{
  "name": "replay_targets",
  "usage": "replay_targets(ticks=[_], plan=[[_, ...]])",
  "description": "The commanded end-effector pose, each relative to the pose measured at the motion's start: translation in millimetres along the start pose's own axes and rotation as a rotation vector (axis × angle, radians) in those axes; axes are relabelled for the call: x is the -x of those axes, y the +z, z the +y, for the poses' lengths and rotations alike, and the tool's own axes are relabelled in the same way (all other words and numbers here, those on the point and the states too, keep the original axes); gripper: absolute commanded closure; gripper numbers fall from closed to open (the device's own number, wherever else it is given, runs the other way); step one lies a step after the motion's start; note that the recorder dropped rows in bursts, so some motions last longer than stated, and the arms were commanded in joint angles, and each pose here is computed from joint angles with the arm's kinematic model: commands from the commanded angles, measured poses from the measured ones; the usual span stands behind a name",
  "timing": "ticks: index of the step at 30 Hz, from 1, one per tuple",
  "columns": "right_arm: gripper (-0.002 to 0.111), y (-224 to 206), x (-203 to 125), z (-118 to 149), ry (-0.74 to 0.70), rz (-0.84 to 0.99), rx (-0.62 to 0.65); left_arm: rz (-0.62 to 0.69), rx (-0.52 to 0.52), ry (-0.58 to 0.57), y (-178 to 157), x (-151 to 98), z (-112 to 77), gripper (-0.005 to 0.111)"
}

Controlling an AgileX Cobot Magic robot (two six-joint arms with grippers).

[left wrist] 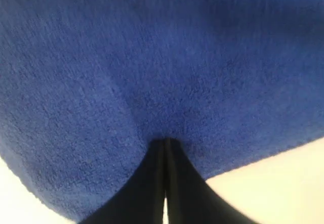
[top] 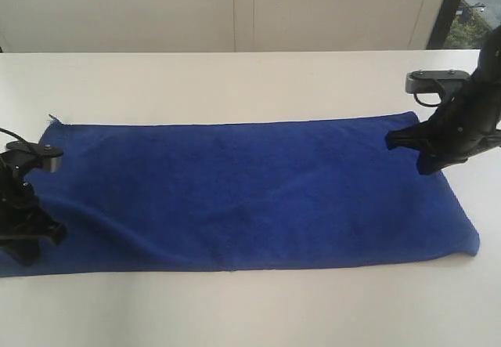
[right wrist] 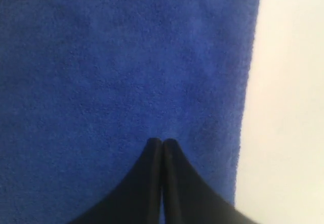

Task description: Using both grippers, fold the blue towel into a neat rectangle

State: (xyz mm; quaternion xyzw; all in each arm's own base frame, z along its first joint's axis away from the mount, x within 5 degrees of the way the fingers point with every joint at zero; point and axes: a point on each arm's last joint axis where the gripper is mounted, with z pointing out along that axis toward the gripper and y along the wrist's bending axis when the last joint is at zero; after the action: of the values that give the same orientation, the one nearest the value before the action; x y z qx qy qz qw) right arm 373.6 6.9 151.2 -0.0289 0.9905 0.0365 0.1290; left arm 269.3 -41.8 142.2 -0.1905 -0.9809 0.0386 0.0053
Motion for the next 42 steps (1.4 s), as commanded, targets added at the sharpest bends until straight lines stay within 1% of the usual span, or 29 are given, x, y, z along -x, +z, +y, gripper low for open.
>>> replay_targets(ticks=[1, 7, 11, 13, 17, 20, 23, 26, 31, 34, 37, 39, 42], plan=[[0.108, 1.2, -3.2, -5.6, -0.055, 0.020, -0.040, 0.092, 0.008, 0.062, 5.9, -7.2, 0.5, 0.107], [0.108, 5.6, -4.2, -7.3, -0.073, 0.034, -0.053, 0.142, 0.042, 0.105, 5.3, -11.5, 3.9, 0.107], [0.108, 2.0, -2.8, -7.0, -0.065, 0.021, -0.055, 0.111, 0.052, 0.106, 5.6, -8.7, 4.7, 0.107], [0.108, -7.9, -2.8, -6.2, -0.049, 0.013, -0.055, 0.105, 0.052, 0.105, 4.5, -7.2, 4.8, 0.107], [0.108, -43.2, -8.2, -5.7, 0.020, 0.020, -0.071, 0.092, 0.050, 0.101, -0.4, -2.5, 5.1, 0.107], [0.108, -69.2, -22.7, -6.7, 0.043, 0.058, -0.114, 0.082, 0.050, 0.098, -11.0, 3.6, 5.5, 0.107], [0.108, -72.4, -34.6, -5.6, 0.045, 0.043, -0.112, 0.032, 0.058, 0.095, -25.8, 6.5, 4.4, 0.107], [0.108, -66.0, -47.6, -5.4, 0.044, 0.056, -0.111, -0.041, 0.074, 0.090, -44.6, 5.4, 2.1, 0.107], [0.108, -58.1, -50.8, -9.3, 0.059, 0.008, -0.109, -0.182, 0.087, -0.005, -81.4, -4.7, -5.2, 0.107], [0.108, -60.3, -46.9, -16.1, 0.078, -0.026, -0.115, -0.261, 0.088, -0.144, -102.3, -14.8, -7.0, 0.107], [0.107, -64.0, -41.7, -17.6, 0.087, -0.050, -0.115, -0.342, 0.079, -0.266, -118.4, -27.9, -6.5, 0.107], [0.103, -64.3, -38.7, -17.4, 0.086, -0.058, -0.111, -0.388, 0.057, -0.338, -127.0, -39.1, -7.1, 0.107], [0.094, -56.0, -35.8, -17.7, 0.080, -0.044, -0.102, -0.447, 0.008, -0.388, -138.1, -59.1, -13.1, 0.107]])
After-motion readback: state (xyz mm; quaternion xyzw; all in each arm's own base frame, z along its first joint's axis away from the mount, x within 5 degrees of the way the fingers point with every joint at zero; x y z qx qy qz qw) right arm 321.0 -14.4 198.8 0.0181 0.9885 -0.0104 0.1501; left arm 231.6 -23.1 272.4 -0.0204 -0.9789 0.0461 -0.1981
